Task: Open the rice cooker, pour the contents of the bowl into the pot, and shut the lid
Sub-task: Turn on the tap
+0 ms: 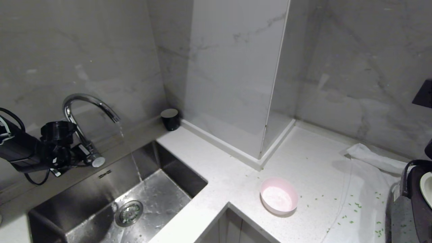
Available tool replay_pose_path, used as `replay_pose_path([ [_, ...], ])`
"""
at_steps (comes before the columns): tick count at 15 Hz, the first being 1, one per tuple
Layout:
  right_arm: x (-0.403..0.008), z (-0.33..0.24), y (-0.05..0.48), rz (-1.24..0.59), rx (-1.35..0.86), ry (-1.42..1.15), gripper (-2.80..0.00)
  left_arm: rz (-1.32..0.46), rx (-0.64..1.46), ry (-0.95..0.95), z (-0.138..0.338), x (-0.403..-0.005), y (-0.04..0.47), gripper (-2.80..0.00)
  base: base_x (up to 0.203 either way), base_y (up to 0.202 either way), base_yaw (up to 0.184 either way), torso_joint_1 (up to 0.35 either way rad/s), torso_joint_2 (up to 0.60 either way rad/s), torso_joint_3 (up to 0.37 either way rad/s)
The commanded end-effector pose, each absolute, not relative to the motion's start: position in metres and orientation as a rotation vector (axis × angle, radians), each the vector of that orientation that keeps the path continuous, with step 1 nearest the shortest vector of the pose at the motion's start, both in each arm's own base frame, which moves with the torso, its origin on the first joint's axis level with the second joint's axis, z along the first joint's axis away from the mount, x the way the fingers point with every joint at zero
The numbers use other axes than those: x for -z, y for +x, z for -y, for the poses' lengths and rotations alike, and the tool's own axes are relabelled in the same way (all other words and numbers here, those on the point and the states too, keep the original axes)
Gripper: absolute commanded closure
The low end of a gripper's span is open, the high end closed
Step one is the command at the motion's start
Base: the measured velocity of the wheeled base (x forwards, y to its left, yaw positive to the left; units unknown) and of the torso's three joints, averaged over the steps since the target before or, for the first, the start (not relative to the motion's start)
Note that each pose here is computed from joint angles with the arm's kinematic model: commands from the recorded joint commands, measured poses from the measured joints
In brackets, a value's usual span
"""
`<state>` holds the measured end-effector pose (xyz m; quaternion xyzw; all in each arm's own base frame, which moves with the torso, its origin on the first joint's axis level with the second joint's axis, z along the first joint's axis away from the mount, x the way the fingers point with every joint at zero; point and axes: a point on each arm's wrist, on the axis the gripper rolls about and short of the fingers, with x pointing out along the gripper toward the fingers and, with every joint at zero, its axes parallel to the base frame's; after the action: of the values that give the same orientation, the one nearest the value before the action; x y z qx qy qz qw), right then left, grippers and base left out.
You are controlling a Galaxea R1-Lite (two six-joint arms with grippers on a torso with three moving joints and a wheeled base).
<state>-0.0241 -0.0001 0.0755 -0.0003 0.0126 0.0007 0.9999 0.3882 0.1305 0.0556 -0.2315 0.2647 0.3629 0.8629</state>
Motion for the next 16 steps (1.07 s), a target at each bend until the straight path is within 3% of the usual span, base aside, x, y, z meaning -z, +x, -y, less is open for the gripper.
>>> replay_pose_path([
  [1,-0.0755,0.0001,-0.024,-0.026,-0.002,-0.002,0.0,-0.55,-0.763,-0.488,-0.1309,-0.0558,0.3886,0.0,0.0,0.0,0.0,0.0,0.0,0.0],
  [16,-0.0755,0.0001,-0.024,-0.026,-0.002,0.0,0.0,-0.542,-0.77,-0.49,-0.1347,-0.0531,0.3922,0.0,0.0,0.0,0.0,0.0,0.0,0.0],
])
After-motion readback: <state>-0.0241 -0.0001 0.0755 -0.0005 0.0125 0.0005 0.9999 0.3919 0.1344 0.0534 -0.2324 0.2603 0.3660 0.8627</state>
